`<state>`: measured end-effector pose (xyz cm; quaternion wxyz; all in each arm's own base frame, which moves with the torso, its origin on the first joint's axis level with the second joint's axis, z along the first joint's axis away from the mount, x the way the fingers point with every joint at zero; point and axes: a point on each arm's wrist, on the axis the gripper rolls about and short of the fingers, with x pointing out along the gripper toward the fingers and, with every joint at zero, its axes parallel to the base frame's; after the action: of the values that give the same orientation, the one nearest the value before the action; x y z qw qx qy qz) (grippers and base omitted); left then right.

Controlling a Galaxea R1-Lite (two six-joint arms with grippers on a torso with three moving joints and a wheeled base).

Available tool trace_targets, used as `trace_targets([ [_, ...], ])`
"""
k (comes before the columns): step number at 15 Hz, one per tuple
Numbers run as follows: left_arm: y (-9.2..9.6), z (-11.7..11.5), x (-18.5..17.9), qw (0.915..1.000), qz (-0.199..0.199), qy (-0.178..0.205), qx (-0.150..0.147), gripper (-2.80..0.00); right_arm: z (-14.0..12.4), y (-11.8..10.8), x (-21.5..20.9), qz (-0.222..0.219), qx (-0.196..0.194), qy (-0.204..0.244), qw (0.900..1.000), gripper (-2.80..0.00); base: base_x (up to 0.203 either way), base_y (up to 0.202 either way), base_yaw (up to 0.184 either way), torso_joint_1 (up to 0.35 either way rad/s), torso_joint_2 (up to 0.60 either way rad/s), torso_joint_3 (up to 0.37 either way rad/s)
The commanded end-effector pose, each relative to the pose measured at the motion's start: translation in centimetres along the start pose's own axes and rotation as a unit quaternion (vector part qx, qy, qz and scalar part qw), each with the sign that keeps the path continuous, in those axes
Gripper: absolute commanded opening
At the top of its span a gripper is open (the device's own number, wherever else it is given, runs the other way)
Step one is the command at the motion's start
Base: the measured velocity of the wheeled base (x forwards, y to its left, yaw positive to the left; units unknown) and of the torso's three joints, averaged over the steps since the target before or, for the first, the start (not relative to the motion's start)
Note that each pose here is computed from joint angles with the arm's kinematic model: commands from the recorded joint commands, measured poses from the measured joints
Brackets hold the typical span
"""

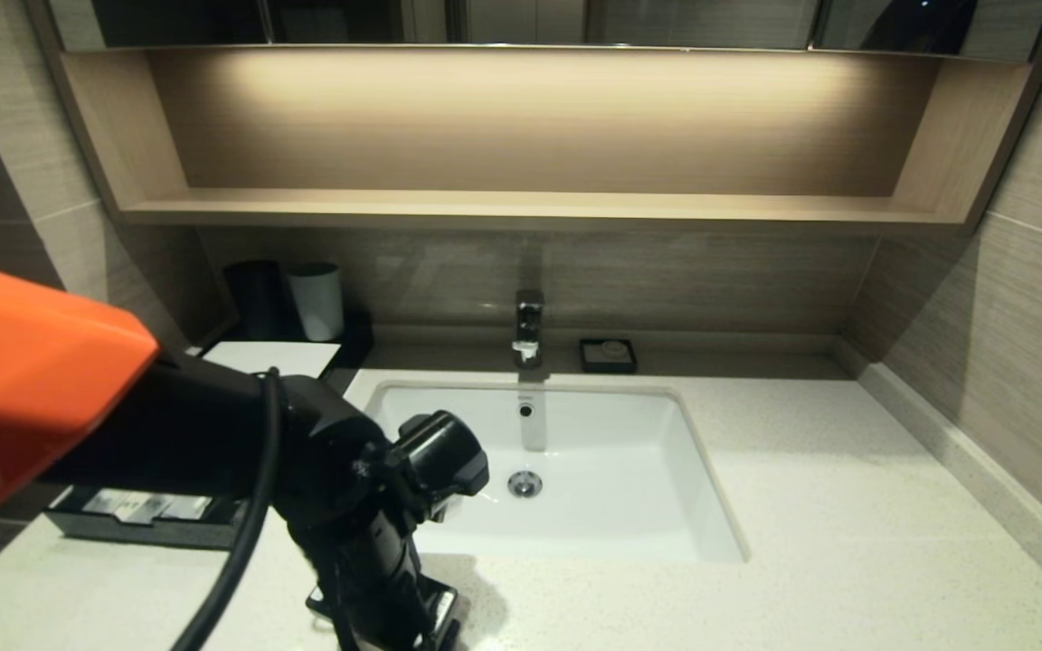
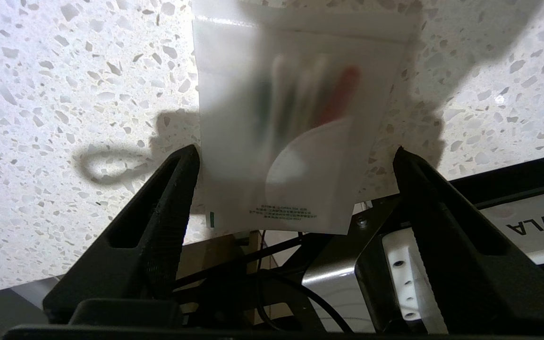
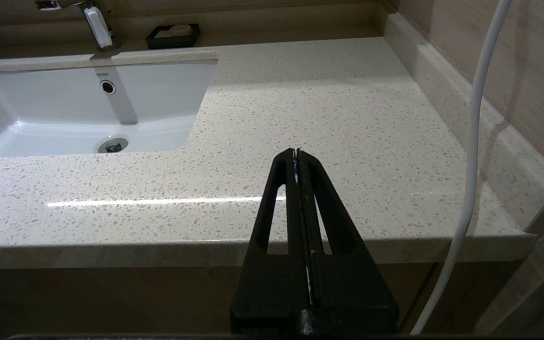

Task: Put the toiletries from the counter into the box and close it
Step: Pick up the bathroom toiletry

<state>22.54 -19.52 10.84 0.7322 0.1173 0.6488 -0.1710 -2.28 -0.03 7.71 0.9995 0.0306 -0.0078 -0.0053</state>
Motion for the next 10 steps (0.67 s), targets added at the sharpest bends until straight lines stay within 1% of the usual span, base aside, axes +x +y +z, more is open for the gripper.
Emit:
trace_targets([
  [1, -0.02, 0.0, 0.04, 1.0, -0.001, 0.002, -0.001, 0.0, 0.04, 0.0, 0.0, 0.0, 0.0, -0.001, 1.0, -2.8, 0.0, 0.0, 0.0, 0.0, 0.0, 0.0],
  [3, -0.01, -0.04, 0.07, 1.0, -0.002, 0.004, 0.0, 0.0, 0.01, 0.0, 0.0, 0.0, 0.0, 0.0, 1.0, -2.8, 0.0, 0.0, 0.0, 0.0, 0.0, 0.0],
  [4, 0.01, -0.09, 0.12, 1.0, -0.002, 0.004, 0.0, -2.8, 0.01, 0.0, 0.01, 0.0, 0.0, 0.0, 1.0, -2.8, 0.0, 0.0, 0.0, 0.0, 0.0, 0.0],
  [10, 0.02, -0.13, 0.18, 1.0, -0.001, 0.005, 0.002, -2.8, 0.0, 0.0, 0.0, 0.0, 0.0, 0.0, 1.0, -2.8, 0.0, 0.0, 0.0, 0.0, 0.0, 0.0],
])
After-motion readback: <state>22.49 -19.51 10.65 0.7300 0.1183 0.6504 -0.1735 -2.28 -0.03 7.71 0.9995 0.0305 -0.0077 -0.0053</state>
